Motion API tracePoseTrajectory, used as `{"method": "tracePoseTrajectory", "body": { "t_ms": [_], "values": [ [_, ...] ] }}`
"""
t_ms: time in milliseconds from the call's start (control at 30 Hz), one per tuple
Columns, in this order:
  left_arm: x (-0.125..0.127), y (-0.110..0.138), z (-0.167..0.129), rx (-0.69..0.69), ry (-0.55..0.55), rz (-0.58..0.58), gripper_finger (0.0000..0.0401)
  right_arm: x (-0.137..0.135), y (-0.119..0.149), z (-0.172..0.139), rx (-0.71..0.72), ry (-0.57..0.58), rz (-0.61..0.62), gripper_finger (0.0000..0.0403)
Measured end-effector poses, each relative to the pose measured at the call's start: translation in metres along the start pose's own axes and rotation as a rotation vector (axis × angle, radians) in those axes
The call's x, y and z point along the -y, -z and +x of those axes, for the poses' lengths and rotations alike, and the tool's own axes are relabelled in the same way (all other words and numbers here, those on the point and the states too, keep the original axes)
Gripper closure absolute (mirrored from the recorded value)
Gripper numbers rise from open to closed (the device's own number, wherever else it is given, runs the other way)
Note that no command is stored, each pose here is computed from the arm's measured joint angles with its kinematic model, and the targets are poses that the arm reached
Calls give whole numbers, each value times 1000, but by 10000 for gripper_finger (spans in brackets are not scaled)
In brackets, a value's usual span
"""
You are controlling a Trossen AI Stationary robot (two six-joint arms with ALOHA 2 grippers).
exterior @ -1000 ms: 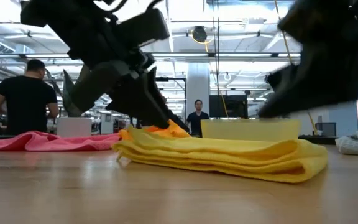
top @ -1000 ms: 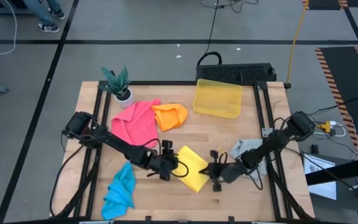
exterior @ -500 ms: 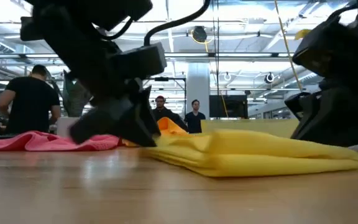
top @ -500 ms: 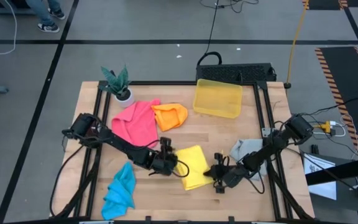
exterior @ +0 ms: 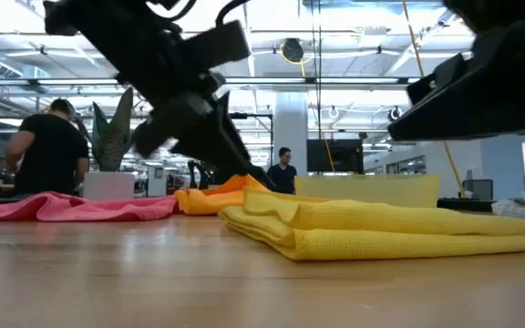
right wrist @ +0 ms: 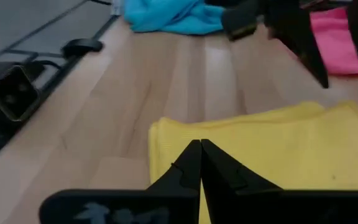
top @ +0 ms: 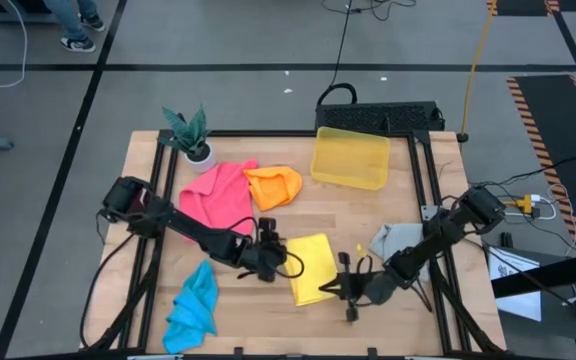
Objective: Fold microfiber towels
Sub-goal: Fold the yellow kitchen towel
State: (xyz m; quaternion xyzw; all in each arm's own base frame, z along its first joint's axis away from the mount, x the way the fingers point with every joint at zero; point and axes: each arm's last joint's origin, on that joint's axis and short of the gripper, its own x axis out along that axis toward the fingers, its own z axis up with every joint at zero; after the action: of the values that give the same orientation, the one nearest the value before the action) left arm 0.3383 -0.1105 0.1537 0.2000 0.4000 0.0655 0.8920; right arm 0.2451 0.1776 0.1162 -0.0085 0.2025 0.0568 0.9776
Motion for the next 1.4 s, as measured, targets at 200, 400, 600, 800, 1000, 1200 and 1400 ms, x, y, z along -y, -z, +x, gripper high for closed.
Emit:
{"method": "tracePoseTrajectory", "body": {
  "t_ms": [200,400,600,800,1000,1200,1400],
  "values": [
    [20,-1,-1,29,175,-94,242,-9,0,32,-42,4,-65,403],
    [28,10,11,-32,158,-64,242,-14,-4,57,-132,63,-100,403],
    [17,17,29,-77,97,-64,242,-20,-7,50,-202,-72,-114,403],
    [8,18,34,-93,75,-88,242,-24,-23,42,-123,-47,-178,396],
    [8,18,35,-82,73,-82,242,-25,-26,59,-95,-61,-120,345],
    [8,17,35,-81,73,-88,242,-27,-35,75,-140,74,-128,285],
    [10,17,33,-78,74,-84,242,-17,-36,78,-200,122,32,278]
  ]
}}
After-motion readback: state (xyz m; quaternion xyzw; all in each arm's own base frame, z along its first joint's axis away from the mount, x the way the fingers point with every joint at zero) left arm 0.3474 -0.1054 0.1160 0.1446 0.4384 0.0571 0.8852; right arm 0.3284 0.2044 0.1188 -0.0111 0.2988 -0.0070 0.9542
